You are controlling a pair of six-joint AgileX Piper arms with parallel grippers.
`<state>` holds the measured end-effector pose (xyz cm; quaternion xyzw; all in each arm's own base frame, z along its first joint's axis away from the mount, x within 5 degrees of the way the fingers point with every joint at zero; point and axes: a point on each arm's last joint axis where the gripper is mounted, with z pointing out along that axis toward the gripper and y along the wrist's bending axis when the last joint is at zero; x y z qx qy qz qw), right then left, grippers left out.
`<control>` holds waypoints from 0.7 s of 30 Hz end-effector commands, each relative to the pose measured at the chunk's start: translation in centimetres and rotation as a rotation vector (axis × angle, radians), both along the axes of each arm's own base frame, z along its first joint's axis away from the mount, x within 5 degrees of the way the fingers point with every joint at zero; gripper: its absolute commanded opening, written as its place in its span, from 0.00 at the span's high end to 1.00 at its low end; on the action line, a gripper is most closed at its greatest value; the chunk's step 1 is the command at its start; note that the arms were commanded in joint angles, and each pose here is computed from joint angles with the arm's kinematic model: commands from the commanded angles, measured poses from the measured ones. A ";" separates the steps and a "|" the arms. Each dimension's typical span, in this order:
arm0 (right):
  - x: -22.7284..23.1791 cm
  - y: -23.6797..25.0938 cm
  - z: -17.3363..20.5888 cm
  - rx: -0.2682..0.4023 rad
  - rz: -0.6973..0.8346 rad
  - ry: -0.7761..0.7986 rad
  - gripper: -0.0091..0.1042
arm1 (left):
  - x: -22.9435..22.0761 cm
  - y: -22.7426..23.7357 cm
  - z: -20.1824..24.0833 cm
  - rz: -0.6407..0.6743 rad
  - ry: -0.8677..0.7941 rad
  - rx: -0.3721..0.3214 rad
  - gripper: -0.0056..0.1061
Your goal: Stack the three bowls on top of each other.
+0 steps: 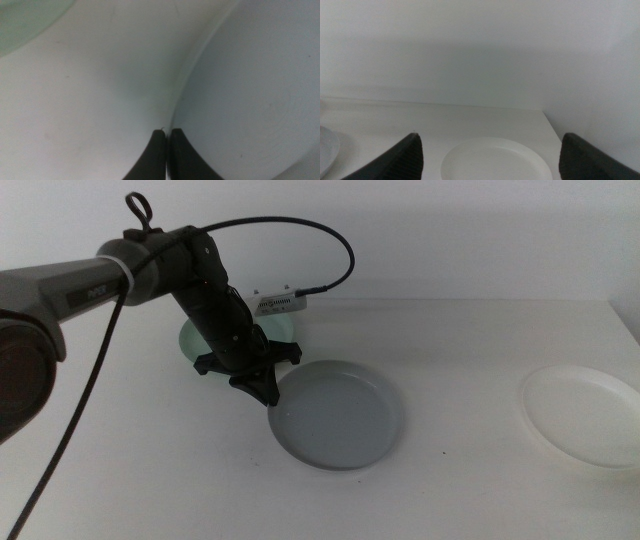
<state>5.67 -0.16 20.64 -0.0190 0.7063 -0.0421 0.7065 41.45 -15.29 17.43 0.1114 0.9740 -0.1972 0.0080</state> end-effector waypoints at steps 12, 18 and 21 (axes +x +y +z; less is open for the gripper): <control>0.0 0.0 0.0 -0.007 -0.007 -0.011 0.18 | 0.0 0.2 0.4 -0.029 -0.005 -0.007 0.57; 0.0 0.0 0.0 -0.007 -0.007 -0.011 0.18 | 0.8 3.0 5.2 0.040 -0.074 -0.010 0.11; 0.0 0.0 0.0 -0.007 -0.007 -0.011 0.18 | 0.4 5.2 8.9 0.145 -0.141 -0.003 0.11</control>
